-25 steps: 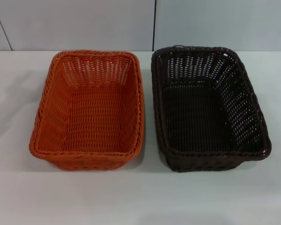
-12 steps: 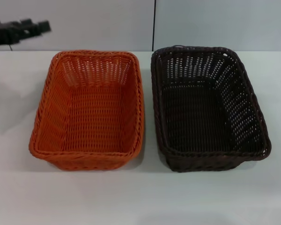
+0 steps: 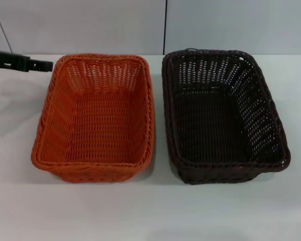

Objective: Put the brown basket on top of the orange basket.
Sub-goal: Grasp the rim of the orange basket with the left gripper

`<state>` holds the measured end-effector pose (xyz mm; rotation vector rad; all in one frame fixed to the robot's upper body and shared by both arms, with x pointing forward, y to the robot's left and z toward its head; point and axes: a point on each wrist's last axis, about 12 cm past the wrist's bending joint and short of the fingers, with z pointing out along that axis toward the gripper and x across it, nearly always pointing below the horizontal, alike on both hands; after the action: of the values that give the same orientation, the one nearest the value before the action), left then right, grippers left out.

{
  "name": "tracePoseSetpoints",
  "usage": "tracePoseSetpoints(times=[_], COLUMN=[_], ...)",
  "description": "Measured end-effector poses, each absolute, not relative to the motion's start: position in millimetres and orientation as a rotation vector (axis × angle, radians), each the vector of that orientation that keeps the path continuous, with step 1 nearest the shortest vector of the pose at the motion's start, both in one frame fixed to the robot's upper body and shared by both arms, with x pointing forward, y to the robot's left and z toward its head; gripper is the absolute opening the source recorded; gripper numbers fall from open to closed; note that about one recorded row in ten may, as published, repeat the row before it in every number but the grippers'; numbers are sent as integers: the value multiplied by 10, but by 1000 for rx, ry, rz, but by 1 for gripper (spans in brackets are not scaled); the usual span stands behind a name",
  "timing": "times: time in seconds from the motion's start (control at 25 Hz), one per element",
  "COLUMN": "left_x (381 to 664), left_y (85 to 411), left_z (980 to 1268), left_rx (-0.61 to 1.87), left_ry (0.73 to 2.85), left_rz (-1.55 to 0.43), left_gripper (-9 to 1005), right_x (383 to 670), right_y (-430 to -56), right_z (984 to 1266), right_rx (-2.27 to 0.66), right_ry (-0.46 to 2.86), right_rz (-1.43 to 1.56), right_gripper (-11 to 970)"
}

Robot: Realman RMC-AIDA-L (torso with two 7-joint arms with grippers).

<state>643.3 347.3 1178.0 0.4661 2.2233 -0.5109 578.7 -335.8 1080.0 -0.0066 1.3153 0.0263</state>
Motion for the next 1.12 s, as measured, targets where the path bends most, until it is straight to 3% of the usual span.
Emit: tracePoseSetpoints(times=[0.2,0.52,1.12], left_x=[6445,6408,6292], left_y=[3337,3223,3110], left_z=[11768,11695,11367], left_rx=[485,478,448], left_ry=[2396,2527,2581], left_rz=[-343,-336,-367], left_gripper=[768,768,767], right_x=[5785,5784,5785], right_y=[-3376,-3379,-3376], right_z=[10804,10802,10804], right_rx=[3,3,2], right_ry=[1313,1314,1313], right_rz=[21,20,20], right_gripper=[638,638,638])
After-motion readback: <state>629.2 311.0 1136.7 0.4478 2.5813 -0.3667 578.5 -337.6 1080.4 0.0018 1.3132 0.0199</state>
